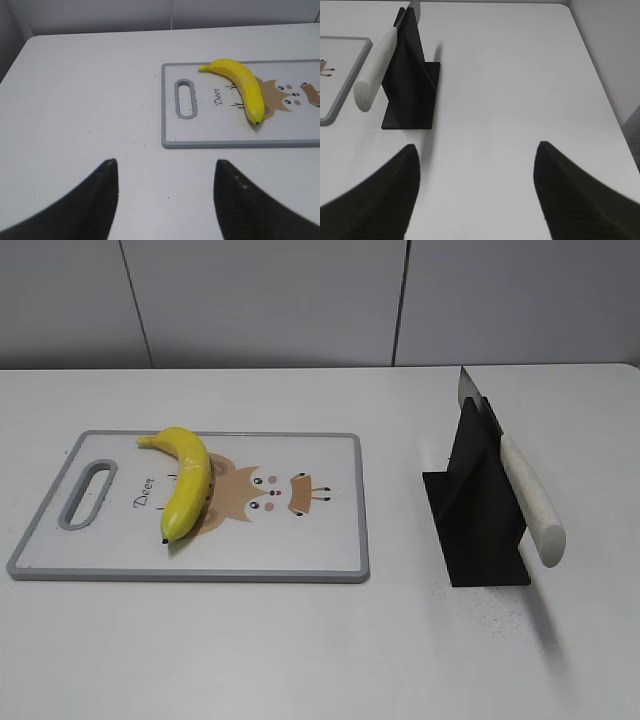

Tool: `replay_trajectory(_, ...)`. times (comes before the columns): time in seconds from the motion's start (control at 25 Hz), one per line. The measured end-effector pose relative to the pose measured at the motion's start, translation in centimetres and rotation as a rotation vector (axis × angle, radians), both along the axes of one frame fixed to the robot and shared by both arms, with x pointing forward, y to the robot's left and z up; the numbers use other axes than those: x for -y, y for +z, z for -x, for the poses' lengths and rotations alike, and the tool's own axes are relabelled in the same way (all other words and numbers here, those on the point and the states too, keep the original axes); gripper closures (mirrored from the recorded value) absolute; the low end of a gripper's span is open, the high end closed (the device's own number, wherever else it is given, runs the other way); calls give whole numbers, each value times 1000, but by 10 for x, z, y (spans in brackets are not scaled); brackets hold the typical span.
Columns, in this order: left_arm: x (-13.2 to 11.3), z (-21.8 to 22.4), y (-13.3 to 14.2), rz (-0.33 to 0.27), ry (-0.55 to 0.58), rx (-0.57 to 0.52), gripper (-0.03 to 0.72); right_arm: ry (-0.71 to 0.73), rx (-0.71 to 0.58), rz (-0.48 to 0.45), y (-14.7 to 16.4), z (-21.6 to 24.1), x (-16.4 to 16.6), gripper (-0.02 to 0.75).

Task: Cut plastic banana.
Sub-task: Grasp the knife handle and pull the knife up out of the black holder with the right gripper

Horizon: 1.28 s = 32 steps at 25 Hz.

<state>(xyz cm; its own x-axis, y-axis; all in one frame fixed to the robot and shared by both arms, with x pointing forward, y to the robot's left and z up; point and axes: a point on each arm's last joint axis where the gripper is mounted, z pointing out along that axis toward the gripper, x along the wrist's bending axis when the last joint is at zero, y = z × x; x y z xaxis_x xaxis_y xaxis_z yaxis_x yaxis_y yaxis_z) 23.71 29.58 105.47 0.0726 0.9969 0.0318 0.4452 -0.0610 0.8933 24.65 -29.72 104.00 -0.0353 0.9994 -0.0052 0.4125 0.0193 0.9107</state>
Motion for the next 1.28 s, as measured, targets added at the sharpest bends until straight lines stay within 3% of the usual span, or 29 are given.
replay_trajectory(1.28, 0, 0, 0, 0, 0, 0, 104, 0, 0, 0, 0, 0, 0, 182)
